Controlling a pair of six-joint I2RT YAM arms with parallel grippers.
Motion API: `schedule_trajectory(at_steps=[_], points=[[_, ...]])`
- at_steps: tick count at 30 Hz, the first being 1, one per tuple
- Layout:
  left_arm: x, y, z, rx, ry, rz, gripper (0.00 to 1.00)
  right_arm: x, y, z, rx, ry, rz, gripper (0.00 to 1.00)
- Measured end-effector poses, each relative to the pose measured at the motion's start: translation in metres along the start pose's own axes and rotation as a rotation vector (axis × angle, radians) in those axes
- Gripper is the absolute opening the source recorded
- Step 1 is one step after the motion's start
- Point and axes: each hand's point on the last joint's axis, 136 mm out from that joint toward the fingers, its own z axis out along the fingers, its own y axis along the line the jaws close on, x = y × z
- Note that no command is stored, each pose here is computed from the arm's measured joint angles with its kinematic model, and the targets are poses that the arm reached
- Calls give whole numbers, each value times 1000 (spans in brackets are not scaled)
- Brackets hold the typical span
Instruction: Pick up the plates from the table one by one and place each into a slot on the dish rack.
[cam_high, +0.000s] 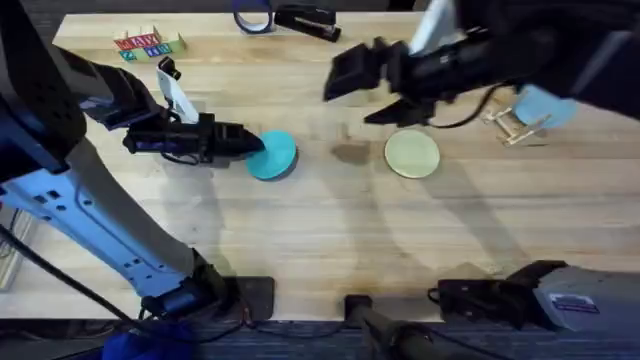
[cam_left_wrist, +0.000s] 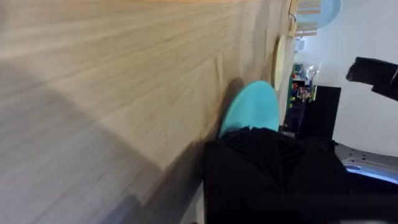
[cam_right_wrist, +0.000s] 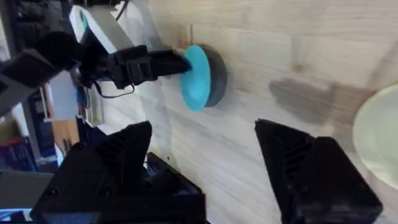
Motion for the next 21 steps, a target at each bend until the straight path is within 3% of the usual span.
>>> schedule_trajectory(at_steps=[12,21], points=[[0,0,0,0,0,0,38,35,-4,96,17,168,-7,995],[0,0,0,0,0,0,38,49,-16,130,45,216,8,995]])
